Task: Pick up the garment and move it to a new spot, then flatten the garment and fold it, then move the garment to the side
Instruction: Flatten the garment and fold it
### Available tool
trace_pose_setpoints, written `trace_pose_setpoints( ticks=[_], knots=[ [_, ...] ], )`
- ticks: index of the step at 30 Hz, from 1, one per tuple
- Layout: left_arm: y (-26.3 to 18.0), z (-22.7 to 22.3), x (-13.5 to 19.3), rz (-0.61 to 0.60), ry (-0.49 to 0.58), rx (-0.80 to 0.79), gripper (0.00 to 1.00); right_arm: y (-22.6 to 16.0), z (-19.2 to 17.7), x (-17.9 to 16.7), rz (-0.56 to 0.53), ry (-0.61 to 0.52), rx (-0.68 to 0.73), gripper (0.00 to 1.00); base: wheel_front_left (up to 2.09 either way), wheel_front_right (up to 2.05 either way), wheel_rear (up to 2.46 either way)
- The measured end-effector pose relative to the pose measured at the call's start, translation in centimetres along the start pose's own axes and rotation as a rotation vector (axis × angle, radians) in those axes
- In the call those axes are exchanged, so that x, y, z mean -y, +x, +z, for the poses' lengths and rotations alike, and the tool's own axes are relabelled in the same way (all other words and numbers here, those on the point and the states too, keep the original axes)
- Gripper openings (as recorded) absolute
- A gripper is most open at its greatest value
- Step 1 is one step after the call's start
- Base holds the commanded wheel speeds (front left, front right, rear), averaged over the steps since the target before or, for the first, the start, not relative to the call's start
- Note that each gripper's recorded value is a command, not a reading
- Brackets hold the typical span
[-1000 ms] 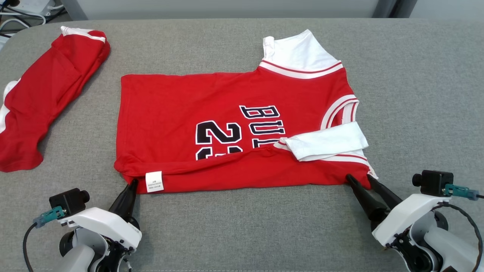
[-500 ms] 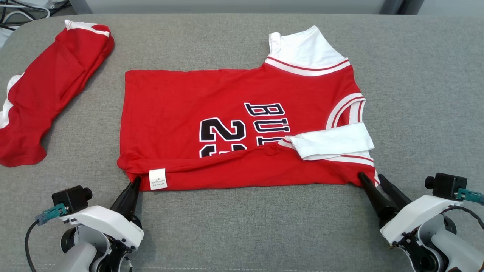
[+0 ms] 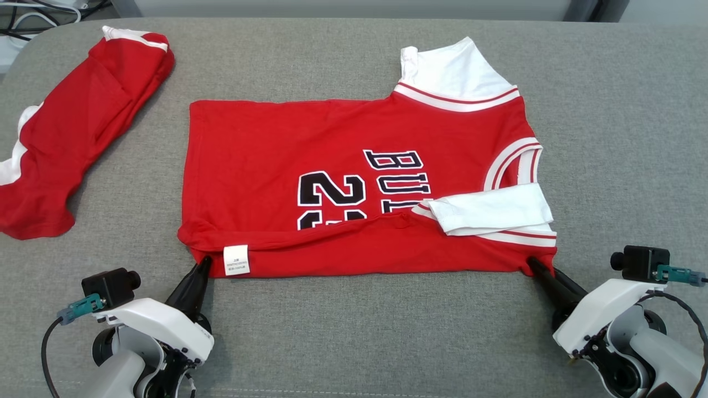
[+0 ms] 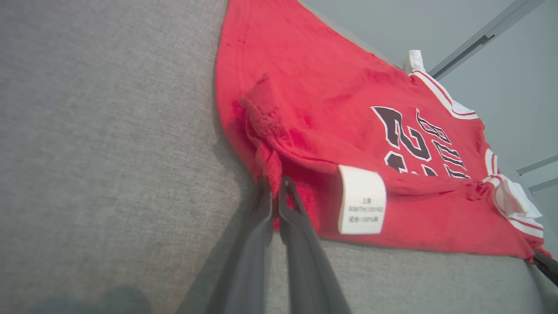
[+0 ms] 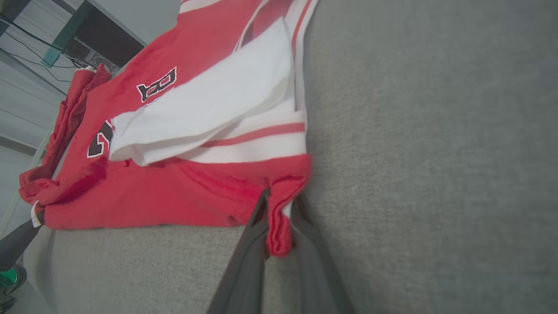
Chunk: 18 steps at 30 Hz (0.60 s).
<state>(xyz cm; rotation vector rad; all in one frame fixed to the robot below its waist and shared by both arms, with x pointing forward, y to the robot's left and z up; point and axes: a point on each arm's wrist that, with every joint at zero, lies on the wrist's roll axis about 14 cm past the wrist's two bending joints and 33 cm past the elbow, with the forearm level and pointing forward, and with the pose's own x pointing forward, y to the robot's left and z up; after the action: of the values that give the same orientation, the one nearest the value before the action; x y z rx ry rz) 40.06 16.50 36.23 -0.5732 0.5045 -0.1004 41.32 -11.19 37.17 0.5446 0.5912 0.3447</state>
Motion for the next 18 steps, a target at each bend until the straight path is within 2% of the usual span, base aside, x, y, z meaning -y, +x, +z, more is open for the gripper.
trace_pose_setpoints(
  ticks=[8, 14, 18],
  knots=[
    [-1.0, 1.9, 0.1, -0.016, 0.022, 0.016, 0.0, -1.4, 0.3, -0.2, 0.02, -0.068, -0.089, 0.0, 0.0, 0.0, 0.0],
    [-2.1, 3.5, 0.0, -0.025, 0.038, -0.014, 0.0, -2.8, 2.2, -0.5, 0.036, -0.127, -0.154, 0.0, 0.0, 0.0, 0.0],
    [-2.4, 3.3, 0.2, -0.021, 0.033, -0.055, 0.0, -3.4, 1.8, -0.7, 0.043, -0.113, -0.238, 0.0, 0.0, 0.0, 0.0]
  ],
)
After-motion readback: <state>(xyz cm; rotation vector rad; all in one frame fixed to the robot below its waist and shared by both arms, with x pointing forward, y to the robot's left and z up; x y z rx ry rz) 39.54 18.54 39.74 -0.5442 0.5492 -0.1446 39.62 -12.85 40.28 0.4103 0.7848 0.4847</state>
